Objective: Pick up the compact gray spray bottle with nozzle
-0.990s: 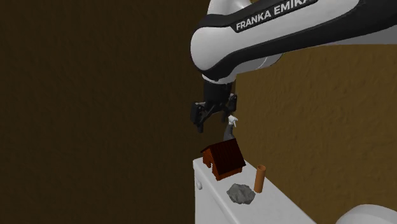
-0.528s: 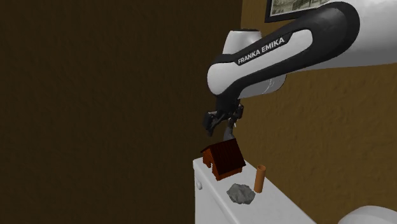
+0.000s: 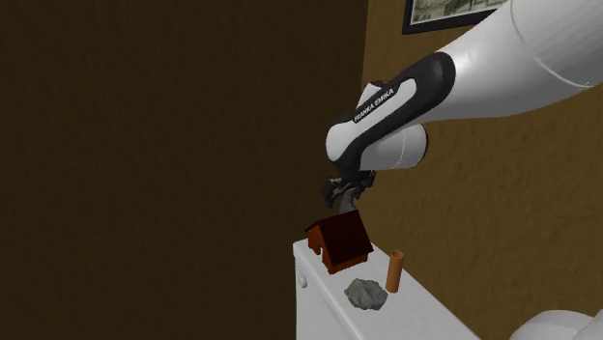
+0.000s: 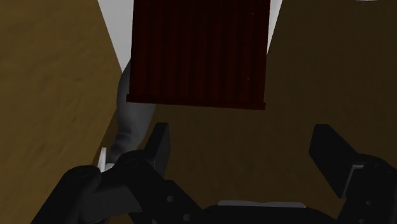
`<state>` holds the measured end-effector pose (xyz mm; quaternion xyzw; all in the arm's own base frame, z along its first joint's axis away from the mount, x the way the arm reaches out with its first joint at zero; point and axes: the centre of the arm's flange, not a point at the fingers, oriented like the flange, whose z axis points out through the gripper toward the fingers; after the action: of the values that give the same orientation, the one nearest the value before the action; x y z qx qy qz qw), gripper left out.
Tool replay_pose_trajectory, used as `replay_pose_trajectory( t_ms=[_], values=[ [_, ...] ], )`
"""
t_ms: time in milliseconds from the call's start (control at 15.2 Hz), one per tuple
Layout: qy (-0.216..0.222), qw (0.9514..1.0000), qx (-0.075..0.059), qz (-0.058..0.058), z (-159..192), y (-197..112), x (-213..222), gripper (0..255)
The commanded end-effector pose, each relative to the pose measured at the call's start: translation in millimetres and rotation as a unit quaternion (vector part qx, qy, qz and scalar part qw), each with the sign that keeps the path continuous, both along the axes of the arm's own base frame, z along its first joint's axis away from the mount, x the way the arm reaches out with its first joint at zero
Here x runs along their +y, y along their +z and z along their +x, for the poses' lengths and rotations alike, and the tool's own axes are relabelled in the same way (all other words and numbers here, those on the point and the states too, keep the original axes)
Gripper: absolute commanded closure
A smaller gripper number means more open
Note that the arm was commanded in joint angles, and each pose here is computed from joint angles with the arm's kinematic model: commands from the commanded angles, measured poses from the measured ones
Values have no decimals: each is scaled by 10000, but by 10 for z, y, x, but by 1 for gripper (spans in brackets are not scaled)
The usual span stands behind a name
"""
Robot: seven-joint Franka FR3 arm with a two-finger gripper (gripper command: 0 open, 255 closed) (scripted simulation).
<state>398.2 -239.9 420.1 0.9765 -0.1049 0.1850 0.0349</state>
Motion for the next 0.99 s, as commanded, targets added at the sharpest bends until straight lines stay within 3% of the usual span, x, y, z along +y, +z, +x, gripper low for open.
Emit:
replay_pose_trajectory(
  t_ms=[0, 792, 924],
  values=[
    [-31, 9999, -120, -17, 75, -133, -219, 0],
    [-193, 9966, -795, -5, 536, -937, -1460, 0],
    [-197, 9965, -815, -5, 551, -1013, -1498, 0]
  ],
)
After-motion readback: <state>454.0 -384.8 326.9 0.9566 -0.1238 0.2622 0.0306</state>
